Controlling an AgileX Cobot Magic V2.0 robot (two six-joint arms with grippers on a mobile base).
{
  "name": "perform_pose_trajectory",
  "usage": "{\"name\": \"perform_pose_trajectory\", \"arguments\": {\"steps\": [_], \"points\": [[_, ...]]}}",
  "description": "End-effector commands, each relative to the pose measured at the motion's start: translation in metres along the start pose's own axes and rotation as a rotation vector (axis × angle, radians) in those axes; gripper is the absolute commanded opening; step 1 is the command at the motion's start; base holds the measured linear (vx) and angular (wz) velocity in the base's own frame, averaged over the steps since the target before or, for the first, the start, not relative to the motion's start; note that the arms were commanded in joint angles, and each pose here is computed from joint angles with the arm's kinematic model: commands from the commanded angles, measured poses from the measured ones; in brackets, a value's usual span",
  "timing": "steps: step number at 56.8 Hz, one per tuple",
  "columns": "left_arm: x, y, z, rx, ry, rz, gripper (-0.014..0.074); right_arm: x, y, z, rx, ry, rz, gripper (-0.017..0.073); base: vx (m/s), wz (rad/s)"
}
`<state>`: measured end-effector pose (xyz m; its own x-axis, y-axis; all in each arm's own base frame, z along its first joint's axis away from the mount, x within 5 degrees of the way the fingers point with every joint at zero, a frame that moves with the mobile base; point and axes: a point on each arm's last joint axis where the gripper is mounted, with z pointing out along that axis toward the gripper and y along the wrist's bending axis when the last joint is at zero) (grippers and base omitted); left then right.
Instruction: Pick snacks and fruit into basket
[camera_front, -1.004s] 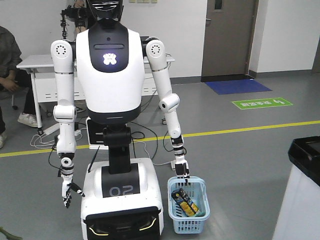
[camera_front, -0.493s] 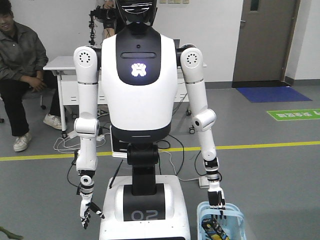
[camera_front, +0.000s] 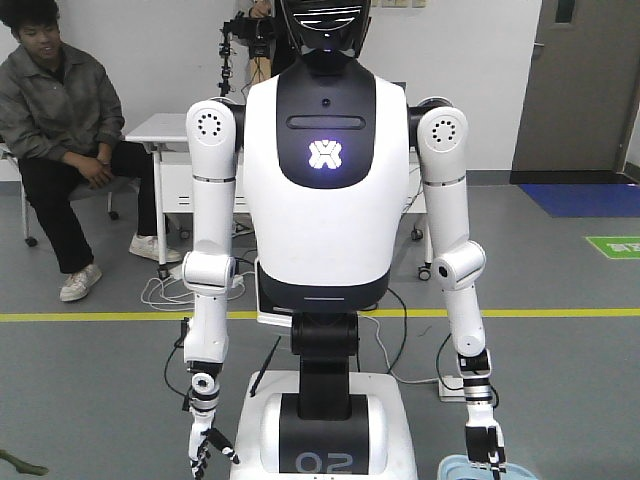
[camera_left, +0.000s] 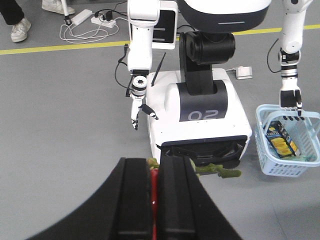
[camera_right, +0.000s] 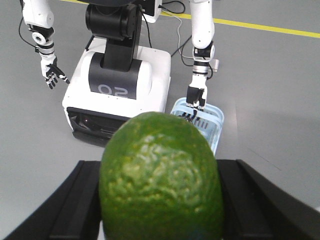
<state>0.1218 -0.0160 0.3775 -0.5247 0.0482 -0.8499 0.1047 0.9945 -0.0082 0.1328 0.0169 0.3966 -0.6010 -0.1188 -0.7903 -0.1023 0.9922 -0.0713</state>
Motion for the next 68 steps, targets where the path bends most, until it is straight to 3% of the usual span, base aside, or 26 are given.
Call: {"name": "perform_pose_trajectory", "arguments": {"steps": [1,68], "points": [[-0.015,-0.0007,-0.0062,0.008,-0.105,-0.005,-0.0006,-0.0133,-0.0021,-0.0078,0.012,-0.108,-0.013,-0.0007,0.13,0.12],[-0.015,-0.0007,-0.0062,0.008,-0.105,-0.005,-0.0006,-0.0134,-0.0021,-0.0079,0.012,-0.109,-0.013,-0.0007,0.03,0.03]]}}
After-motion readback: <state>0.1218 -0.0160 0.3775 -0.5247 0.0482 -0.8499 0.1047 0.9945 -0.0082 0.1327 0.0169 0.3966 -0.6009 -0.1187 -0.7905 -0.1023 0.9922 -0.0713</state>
